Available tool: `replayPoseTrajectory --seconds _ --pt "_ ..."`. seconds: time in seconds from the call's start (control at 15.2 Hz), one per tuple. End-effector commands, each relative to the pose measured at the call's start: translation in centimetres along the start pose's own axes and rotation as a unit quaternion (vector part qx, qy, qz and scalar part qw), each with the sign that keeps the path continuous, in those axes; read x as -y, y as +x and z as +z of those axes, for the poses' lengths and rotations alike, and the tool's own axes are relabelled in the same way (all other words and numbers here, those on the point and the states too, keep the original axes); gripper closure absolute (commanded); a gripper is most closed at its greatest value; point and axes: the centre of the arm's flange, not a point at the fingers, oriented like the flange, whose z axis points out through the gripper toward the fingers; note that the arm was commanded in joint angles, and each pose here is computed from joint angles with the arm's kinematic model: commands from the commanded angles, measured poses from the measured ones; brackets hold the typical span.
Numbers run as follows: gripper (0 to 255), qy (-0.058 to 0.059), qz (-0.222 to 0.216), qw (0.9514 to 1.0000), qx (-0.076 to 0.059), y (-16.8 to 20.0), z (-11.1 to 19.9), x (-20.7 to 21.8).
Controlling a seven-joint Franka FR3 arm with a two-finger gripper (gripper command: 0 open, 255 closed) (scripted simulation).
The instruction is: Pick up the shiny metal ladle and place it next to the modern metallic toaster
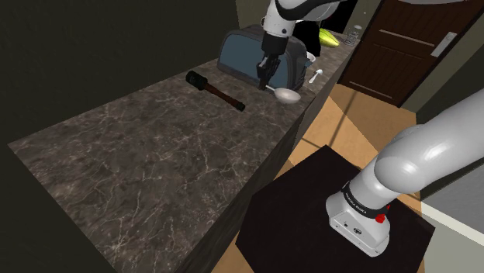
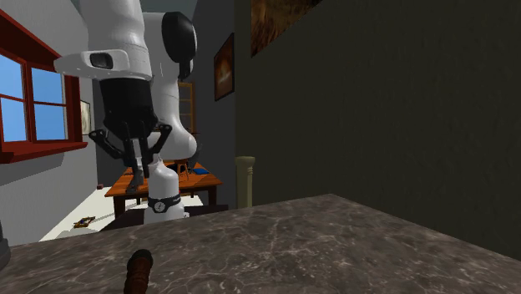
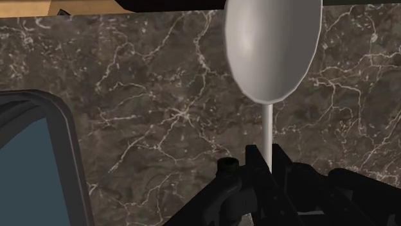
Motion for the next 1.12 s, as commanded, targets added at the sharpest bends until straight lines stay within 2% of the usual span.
replayPoseTrajectory --seconds 0.0,1.06 --pt "255 0.000 0.000 1.0000 0.000 0.1 1.0 -0.1" --pt "255 0.000 0.000 1.0000 0.000 0.3 9.4 -1.0"
